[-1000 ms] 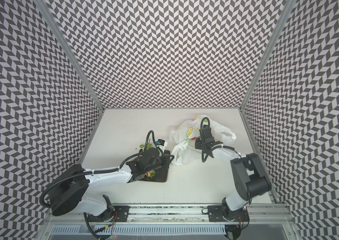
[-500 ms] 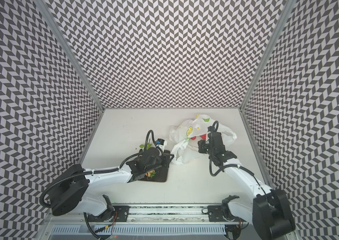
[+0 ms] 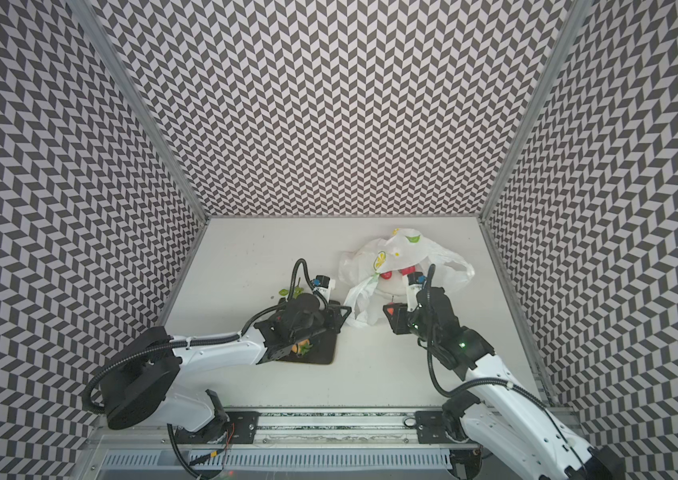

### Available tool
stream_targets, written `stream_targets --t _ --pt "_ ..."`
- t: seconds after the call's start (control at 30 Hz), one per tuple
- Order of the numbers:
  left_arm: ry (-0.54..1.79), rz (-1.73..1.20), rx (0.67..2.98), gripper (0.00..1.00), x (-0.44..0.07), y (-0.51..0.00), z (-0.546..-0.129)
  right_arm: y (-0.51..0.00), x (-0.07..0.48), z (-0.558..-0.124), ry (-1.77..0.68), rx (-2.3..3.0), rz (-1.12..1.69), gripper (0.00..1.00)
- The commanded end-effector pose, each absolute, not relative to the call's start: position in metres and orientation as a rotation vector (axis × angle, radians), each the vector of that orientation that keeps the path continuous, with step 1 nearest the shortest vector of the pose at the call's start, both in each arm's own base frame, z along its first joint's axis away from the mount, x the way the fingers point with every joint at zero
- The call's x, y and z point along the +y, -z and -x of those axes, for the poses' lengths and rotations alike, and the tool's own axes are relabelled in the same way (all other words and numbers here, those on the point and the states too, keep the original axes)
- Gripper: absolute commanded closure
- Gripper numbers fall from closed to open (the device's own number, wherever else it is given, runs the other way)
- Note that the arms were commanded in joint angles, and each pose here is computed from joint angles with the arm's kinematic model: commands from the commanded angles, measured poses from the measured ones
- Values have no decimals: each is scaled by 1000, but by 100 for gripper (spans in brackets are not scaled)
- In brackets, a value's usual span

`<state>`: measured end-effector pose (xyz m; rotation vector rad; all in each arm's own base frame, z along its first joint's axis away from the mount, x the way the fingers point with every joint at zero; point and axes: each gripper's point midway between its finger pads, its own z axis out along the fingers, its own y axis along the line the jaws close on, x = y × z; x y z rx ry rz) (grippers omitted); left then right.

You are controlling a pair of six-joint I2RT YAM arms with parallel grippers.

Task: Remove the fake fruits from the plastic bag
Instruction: 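Lift the pink peach out with the right gripper while the left releases the bag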

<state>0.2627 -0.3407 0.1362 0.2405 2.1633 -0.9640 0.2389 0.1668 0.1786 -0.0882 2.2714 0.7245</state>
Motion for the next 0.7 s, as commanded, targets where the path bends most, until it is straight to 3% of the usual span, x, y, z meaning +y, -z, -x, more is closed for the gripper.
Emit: stream_targets --t 0.0,0.17,0.33,0.67 --pt "1014 -220 2103 69 -345 -161 -265 -213 179 -236 -789 2185 108 67" --pt "1069 -263 2023 38 -348 -194 -255 -239 188 -228 -821 2123 176 66" --pt "1056 -270 1971 25 -337 -223 -250 -267 192 -224 -848 2060 222 66" --pt "868 -6 1907 22 -233 -257 -272 -292 247 -222 -837 2027 440 66"
